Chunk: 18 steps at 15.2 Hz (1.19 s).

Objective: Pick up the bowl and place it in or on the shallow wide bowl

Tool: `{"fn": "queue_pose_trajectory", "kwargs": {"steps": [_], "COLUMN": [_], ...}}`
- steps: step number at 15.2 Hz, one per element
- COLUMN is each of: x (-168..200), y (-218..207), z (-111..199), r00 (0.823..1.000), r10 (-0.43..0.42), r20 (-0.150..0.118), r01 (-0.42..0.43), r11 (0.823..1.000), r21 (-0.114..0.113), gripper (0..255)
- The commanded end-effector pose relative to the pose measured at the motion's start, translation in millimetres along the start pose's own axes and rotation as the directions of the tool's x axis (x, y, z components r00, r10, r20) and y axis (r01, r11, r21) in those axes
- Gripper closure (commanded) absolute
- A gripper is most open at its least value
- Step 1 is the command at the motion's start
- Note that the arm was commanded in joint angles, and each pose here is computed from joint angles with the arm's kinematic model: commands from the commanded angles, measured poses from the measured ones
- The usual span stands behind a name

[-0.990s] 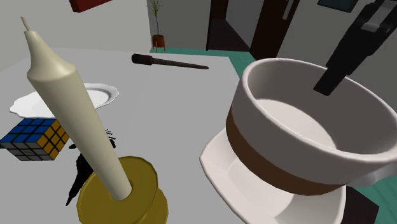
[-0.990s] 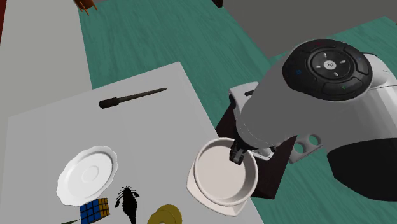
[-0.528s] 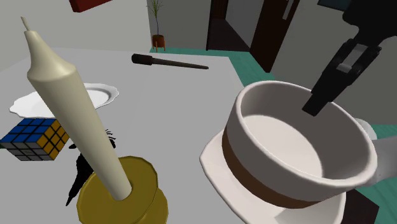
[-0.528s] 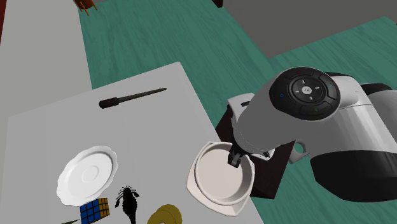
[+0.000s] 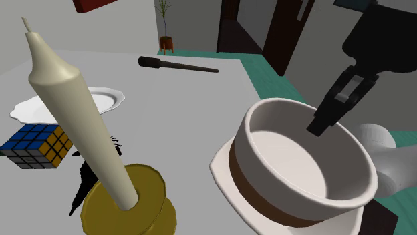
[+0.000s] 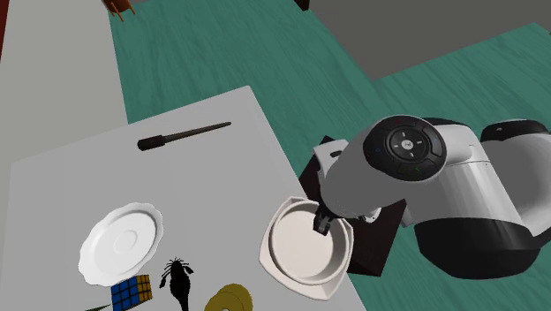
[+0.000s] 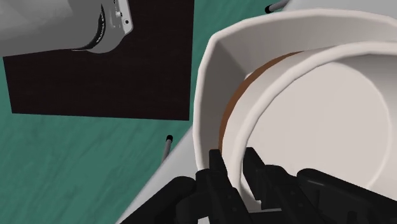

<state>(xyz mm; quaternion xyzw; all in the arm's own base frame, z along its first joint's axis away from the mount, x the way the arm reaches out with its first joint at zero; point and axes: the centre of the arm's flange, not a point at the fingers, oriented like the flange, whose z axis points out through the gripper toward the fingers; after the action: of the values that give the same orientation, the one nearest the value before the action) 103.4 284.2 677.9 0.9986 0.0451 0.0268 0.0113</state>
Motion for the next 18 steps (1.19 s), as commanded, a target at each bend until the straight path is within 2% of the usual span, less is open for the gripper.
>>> {"fn": "queue_pose_trajectory", "kwargs": {"steps": [1, 6, 7, 12, 16, 18], "x": [0.8, 0.8, 1.2, 0.8, 1.2, 1.2], "y": [0.2, 0.2, 0.2, 0.2, -0.2, -0.1], "z": [6.2, 6.2, 5.9, 6.2, -43.8, -43.8], "r00": [1.000, 1.000, 1.000, 1.000, 1.000, 1.000], "r10": [0.001, 0.001, 0.001, 0.001, 0.001, 0.001], "r20": [0.008, 0.008, 0.008, 0.008, 0.008, 0.008], "r01": [-0.001, -0.001, -0.001, -0.001, -0.001, -0.001], "r11": [1.000, 1.000, 1.000, 1.000, 1.000, 1.000], "r21": [-0.006, -0.006, -0.006, -0.006, -0.006, -0.006], "gripper": [255, 255, 0, 0, 0, 0]}}
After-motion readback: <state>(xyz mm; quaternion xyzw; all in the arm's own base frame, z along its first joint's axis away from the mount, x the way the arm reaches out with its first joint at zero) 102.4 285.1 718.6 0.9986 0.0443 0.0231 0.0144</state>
